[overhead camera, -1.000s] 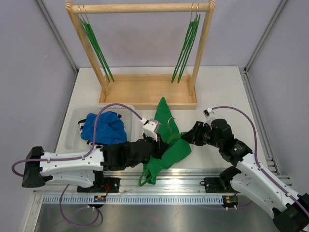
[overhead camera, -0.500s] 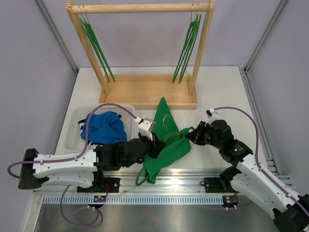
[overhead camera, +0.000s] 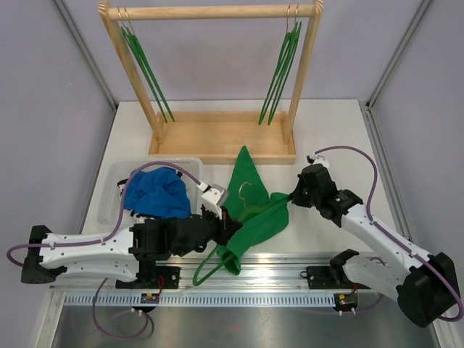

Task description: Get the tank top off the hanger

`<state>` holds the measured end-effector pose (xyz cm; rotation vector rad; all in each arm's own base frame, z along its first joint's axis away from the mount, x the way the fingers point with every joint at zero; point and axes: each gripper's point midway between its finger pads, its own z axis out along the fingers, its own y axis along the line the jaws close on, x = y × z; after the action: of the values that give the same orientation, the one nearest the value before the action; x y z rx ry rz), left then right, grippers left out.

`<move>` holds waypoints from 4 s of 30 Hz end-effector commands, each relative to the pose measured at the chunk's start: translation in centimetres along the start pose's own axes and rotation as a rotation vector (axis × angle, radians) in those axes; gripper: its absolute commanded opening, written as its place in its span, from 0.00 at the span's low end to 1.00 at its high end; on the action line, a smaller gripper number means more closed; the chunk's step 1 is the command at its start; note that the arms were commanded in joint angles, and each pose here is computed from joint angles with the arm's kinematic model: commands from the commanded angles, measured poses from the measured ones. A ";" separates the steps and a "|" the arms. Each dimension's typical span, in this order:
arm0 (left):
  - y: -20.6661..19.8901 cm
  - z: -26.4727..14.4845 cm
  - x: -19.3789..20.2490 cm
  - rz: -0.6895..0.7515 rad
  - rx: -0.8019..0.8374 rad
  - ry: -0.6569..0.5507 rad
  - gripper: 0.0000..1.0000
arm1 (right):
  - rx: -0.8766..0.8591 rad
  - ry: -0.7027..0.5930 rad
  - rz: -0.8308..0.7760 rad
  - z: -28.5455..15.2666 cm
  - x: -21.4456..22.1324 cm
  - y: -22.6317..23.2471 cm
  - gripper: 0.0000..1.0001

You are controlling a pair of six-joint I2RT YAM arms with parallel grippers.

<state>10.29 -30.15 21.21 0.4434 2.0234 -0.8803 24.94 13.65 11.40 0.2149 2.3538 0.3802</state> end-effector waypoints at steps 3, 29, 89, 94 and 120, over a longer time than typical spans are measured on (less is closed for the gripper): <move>-2.0 -2.8 -2.7 -0.047 0.150 -0.116 0.00 | 0.118 -0.015 -0.036 1.7 -0.7 -2.8 0.00; -0.3 -9.3 -9.4 -0.110 0.287 -0.480 0.00 | -0.275 0.128 0.066 0.4 -1.7 1.9 0.00; 1.5 -2.6 -32.3 0.195 -0.384 -0.419 0.00 | -0.433 0.127 -0.166 -11.2 -0.2 8.6 1.00; 2.8 -1.5 -36.5 0.210 -0.416 -0.481 0.00 | -0.462 0.099 -0.162 -12.2 -0.1 8.4 0.99; 5.3 11.9 -47.0 0.363 -0.372 -0.748 0.00 | -0.700 0.120 -0.068 -15.1 4.0 8.6 1.00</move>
<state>47.00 -34.53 48.30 0.2562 1.4660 -0.2715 12.37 18.99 22.06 -0.2134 2.2016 1.1045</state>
